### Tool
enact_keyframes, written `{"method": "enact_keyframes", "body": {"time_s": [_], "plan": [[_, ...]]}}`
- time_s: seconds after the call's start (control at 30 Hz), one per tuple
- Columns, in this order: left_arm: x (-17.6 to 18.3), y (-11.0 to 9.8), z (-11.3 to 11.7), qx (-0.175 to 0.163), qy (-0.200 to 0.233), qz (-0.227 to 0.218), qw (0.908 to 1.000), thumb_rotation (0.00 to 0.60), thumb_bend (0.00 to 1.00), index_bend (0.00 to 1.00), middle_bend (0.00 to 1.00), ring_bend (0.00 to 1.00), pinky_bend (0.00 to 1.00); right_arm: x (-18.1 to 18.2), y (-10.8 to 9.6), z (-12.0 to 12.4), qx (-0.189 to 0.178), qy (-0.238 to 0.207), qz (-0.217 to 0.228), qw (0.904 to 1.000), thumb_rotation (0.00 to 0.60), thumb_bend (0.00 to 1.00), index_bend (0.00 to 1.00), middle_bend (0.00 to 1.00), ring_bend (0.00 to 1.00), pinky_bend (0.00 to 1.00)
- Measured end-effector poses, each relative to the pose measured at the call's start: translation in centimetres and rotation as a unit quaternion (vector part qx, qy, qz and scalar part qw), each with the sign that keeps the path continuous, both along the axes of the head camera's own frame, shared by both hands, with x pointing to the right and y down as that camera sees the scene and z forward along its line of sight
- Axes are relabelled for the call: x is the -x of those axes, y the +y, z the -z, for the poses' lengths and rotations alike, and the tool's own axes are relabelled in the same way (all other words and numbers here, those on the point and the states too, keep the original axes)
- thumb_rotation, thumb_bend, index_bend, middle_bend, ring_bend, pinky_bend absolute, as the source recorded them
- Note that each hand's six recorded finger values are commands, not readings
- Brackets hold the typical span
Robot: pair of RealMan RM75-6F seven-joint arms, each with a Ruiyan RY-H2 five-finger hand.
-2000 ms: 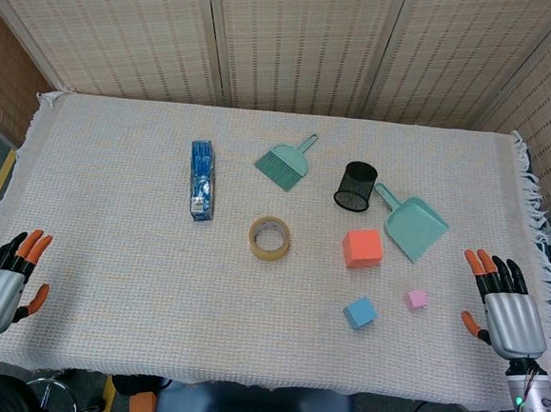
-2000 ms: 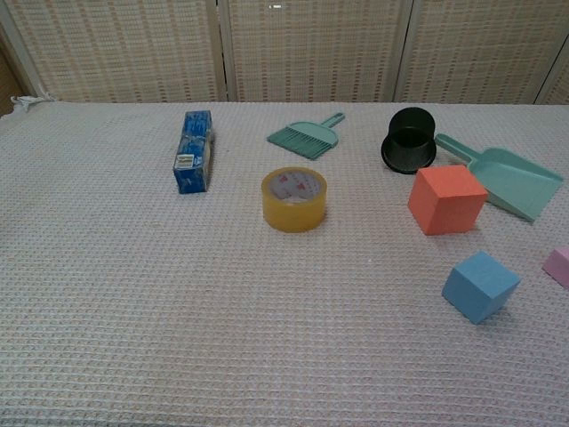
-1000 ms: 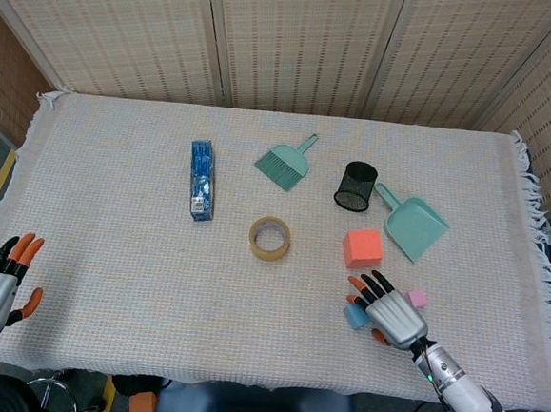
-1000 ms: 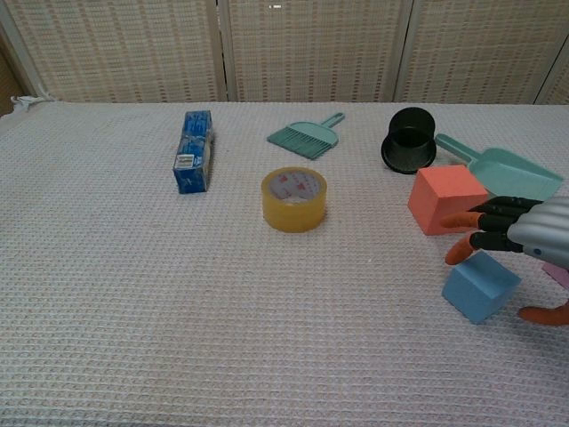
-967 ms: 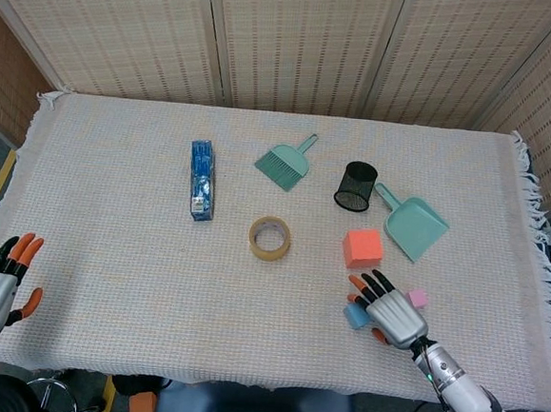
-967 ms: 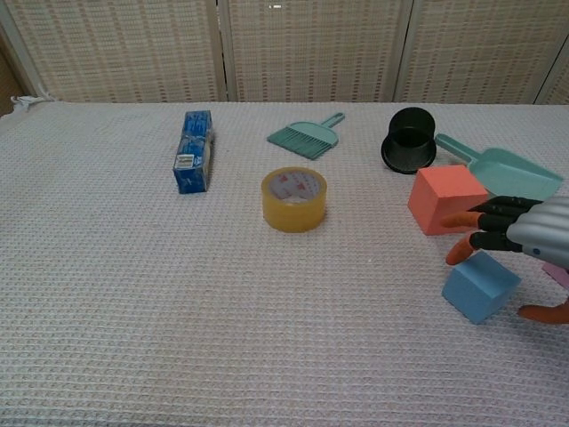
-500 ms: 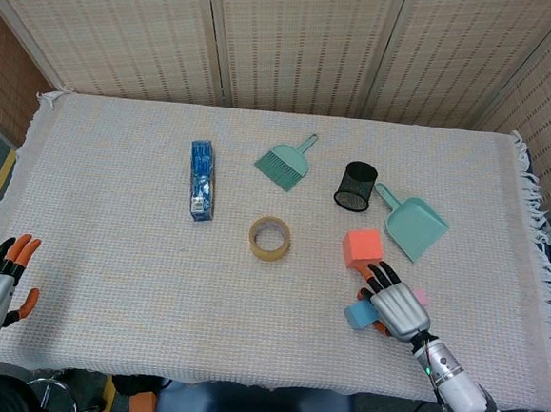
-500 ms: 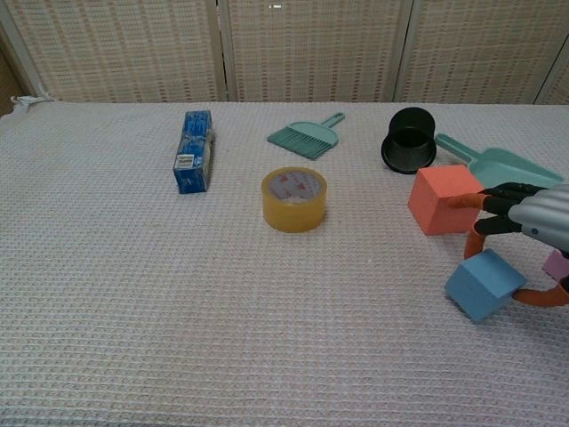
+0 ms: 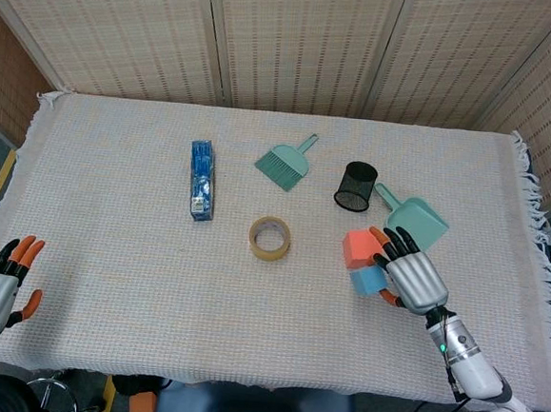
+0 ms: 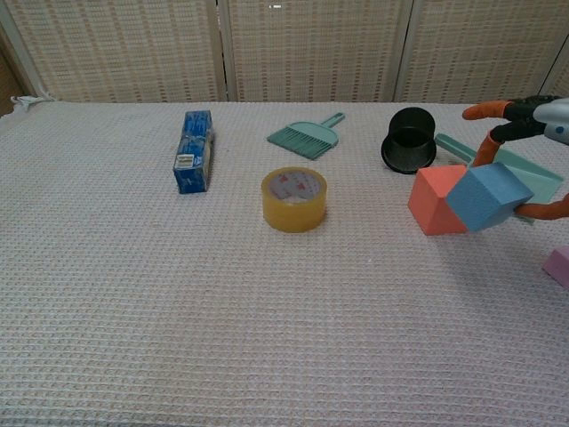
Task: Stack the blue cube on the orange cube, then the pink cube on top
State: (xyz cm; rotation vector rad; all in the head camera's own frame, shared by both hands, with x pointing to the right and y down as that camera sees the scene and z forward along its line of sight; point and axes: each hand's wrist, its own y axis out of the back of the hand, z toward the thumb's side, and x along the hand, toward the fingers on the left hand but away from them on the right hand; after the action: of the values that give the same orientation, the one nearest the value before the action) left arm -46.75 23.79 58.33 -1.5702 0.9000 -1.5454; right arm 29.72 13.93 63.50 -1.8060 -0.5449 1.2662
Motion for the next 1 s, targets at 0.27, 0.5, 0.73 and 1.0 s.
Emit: {"method": "enact_keyframes", "body": {"time_s": [0.27, 0.5, 0.73, 1.0], "plan": [[0.1, -0.1, 0.0, 0.003, 0.003, 0.002, 1.0, 0.6, 0.45, 0.0, 0.0, 0.0, 0.18, -0.3, -3.9, -1.0, 0.006, 0.053, -0.033, 0.998, 0.6, 0.18, 0.43, 0.0, 0.0, 0.0], [0.4, -0.2, 0.3, 0.001, 0.007, 0.007, 1.0, 0.6, 0.44, 0.0, 0.0, 0.0, 0.18, 0.6, -6.1, -2.1, 0.004, 0.069, -0.058, 0.9959, 0.6, 0.18, 0.43, 0.0, 0.0, 0.0], [0.4, -0.3, 0.3, 0.004, 0.01, 0.007, 0.9999, 0.6, 0.44, 0.0, 0.0, 0.0, 0.18, 1.3, -6.6, -3.3, 0.013, 0.075, -0.067, 0.9948, 0.6, 0.18, 0.42, 0.0, 0.0, 0.0], [0.5, -0.2, 0.3, 0.006, 0.01, 0.008, 0.9999, 0.6, 0.45, 0.0, 0.0, 0.0, 0.18, 1.6, -6.3, -3.8, 0.018, 0.082, -0.067, 0.9942, 0.6, 0.18, 0.41, 0.0, 0.0, 0.0]]}}
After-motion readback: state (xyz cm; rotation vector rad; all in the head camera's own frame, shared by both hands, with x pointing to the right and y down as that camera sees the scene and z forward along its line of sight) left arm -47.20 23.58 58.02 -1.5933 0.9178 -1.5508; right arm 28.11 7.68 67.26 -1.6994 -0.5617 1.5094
